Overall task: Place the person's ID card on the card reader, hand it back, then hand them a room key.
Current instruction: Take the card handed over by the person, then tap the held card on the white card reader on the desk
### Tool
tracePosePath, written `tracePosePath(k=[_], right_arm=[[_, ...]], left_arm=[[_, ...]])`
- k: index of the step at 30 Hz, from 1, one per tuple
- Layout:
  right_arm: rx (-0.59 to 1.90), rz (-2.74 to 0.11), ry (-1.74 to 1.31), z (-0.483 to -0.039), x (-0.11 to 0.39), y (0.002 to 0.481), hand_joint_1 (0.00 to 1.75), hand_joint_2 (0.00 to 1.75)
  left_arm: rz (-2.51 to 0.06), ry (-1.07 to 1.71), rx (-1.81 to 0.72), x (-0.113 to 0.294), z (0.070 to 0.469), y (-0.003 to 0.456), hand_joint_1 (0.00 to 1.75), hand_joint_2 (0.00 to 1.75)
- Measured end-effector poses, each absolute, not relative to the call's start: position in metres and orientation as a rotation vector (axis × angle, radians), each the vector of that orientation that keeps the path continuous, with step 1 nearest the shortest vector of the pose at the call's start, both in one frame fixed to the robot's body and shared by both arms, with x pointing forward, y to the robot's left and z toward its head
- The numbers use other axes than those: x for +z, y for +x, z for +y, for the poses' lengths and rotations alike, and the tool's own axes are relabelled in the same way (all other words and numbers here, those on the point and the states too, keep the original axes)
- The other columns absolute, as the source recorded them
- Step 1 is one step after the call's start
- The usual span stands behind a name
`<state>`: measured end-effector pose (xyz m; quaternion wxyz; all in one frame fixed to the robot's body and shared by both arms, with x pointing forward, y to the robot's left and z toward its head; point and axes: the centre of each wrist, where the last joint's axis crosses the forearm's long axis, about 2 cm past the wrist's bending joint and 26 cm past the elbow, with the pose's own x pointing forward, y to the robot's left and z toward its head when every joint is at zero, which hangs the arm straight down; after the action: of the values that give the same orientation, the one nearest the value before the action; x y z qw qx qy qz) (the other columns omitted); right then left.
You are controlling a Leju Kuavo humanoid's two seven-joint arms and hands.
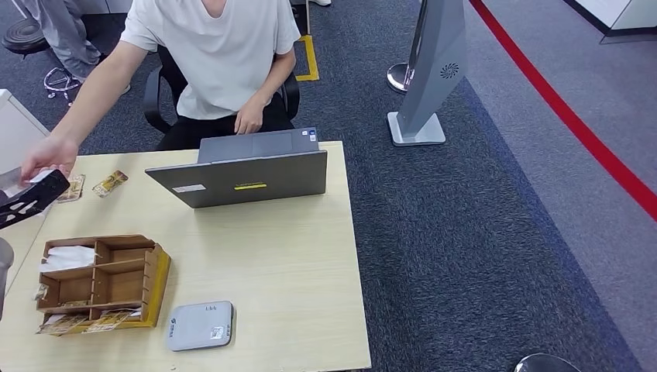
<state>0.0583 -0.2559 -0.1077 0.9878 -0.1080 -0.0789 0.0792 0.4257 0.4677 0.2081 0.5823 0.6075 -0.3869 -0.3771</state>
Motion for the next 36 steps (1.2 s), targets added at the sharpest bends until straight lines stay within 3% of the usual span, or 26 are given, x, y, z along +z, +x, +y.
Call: tracePosePath(k=[7,16,23,25,27,29,36], right_arm=[[0.159,-0.159,-0.210,-0.251,-0.107,0.058,0.00,0.00],[0.159,-0.160,-0.205,-0.246,-0.107,0.057,0.00,0.00],[0.159,-0.160,-0.205,-0.246,-0.107,0.057,0.00,0.00],[0.165,-0.164,-0.203,-0.243,-0.107,0.057,0.00,0.00],[0.170,-0.174,-0.201,-0.239,-0.106,0.058,0.00,0.00],[0.169,-0.179,-0.200,-0.236,-0.106,0.057,0.00,0.00],[0.162,-0.174,-0.199,-0.236,-0.106,0.057,0.00,0.00]], left_arm=[[-0.994,1.408,-0.879,0.185,0.460,0.413,1.75,1.75],[-1.394,1.426,-0.913,0.161,0.392,0.383,1.75,1.75],[-1.432,1.432,-0.923,0.161,0.385,0.380,1.75,1.75],[-1.540,1.442,-0.973,0.158,0.346,0.369,1.75,1.75],[-1.741,1.397,-1.022,0.159,0.273,0.343,1.75,1.75],[-1.882,1.326,-1.024,0.166,0.225,0.321,1.75,1.75],[-1.893,1.266,-1.073,0.167,0.200,0.308,1.75,1.75]])
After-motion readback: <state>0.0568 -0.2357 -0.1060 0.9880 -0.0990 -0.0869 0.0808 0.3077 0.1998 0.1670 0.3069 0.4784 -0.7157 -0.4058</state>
